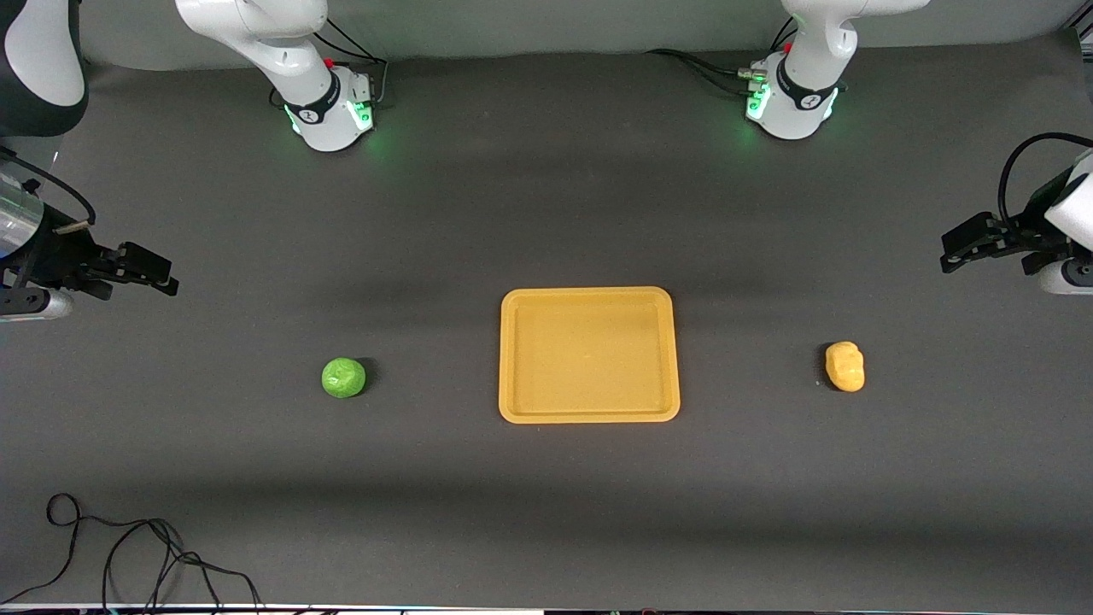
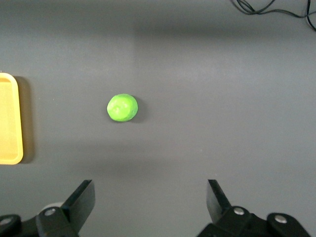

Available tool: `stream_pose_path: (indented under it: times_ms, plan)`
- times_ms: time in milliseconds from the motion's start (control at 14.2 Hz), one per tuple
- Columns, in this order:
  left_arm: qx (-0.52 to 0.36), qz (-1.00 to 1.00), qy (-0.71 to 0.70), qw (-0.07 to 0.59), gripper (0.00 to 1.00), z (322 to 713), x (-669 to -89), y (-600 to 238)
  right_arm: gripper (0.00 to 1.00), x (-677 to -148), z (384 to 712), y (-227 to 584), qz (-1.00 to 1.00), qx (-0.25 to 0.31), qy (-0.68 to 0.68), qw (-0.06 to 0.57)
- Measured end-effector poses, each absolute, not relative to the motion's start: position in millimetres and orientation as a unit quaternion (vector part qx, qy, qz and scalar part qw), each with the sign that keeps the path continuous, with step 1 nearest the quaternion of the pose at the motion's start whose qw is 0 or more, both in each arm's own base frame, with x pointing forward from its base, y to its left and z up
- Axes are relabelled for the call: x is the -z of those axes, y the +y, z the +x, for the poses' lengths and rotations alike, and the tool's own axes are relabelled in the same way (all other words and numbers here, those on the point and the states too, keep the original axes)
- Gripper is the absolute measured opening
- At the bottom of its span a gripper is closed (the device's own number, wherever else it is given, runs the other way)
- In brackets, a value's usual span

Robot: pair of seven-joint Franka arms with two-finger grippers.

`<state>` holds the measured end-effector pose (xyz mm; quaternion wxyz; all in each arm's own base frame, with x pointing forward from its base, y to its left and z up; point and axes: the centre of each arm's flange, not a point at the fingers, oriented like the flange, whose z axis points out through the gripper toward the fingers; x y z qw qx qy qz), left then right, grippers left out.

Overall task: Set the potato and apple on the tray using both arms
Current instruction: 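Reach the left gripper to the yellow potato while the right gripper reaches the apple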

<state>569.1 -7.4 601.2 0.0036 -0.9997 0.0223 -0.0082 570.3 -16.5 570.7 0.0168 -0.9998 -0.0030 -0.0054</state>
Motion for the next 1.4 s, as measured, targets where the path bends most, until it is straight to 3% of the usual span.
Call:
stream_pose_path:
  times_ms: [351,632,1123,1404]
  plan:
    - [0.006,-1.000,0.022,0.004,1.00,570,-599,-7,1.00,-581,566,-16,-1.000,-0.007,-0.004,0.017]
    - [0.002,-1.000,0.021,0.003,1.00,582,-577,-6,1.00,-582,580,-14,-1.000,-0.018,-0.006,0.018]
    - [-0.046,-0.999,0.013,0.001,1.00,645,-394,6,1.00,-580,584,-8,-0.999,-0.034,0.029,0.017]
    - [-0.028,-1.000,0.008,0.000,1.00,650,-293,13,1.00,-561,592,-2,-0.998,-0.047,0.030,0.016]
